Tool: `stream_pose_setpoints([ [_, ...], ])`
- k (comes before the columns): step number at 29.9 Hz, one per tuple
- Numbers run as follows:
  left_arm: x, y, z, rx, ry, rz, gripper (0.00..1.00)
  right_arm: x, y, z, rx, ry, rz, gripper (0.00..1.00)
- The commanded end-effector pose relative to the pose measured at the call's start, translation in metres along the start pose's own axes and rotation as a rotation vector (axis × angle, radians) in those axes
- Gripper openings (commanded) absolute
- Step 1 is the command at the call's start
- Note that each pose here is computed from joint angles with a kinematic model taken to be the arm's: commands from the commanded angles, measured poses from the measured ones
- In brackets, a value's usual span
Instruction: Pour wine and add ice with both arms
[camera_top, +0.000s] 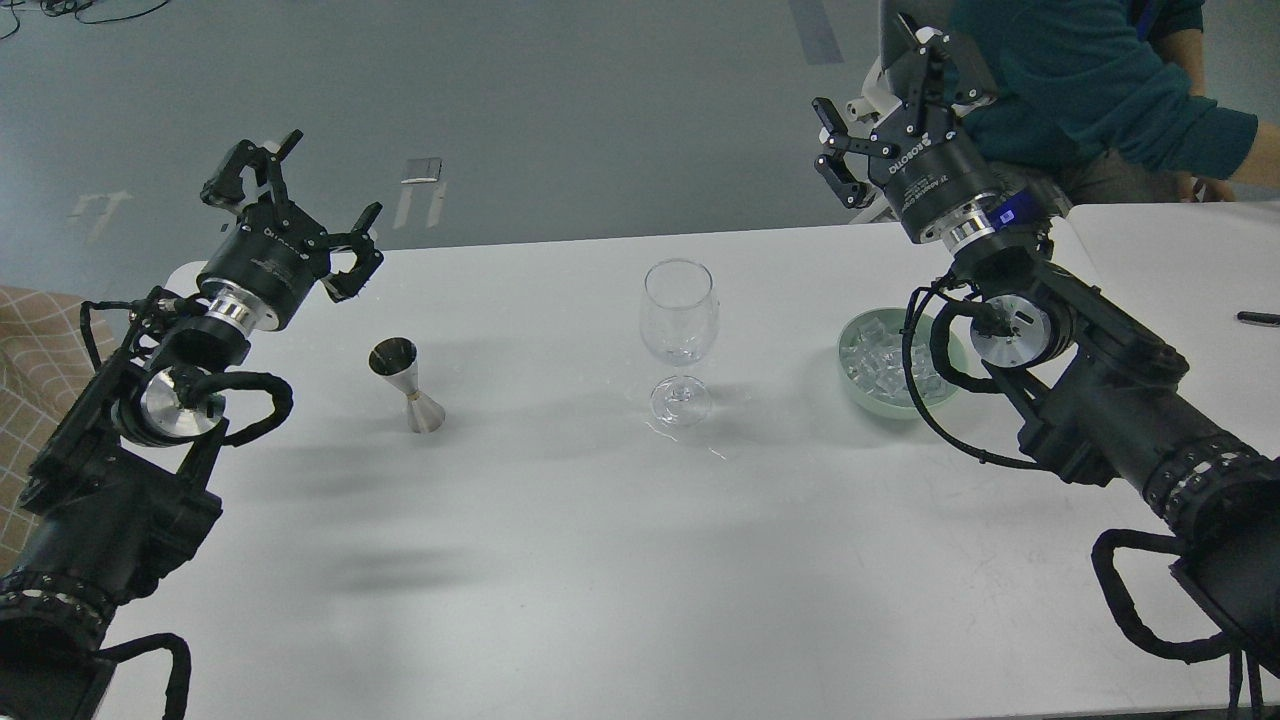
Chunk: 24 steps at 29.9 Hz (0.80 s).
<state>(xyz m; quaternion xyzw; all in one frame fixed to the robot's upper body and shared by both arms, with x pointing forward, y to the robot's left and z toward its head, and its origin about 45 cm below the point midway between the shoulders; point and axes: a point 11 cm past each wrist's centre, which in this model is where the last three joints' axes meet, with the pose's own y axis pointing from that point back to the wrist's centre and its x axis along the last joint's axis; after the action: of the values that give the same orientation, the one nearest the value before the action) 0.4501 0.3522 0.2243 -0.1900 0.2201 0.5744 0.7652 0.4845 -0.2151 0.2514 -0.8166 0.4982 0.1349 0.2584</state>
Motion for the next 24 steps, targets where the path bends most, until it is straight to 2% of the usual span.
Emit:
stream_pose_setpoints([
  [1, -0.001, 0.000, -0.001, 0.002, 0.001, -0.001, 0.98, 0.000, 0.000, 0.000, 0.000, 0.001, -0.001, 1.00],
  [24, 0.000, -0.003, 0.015, -0.059, -0.001, 0.000, 0.98, -0.014, -0.018, -0.010, 0.018, 0.037, -0.001, 1.00],
])
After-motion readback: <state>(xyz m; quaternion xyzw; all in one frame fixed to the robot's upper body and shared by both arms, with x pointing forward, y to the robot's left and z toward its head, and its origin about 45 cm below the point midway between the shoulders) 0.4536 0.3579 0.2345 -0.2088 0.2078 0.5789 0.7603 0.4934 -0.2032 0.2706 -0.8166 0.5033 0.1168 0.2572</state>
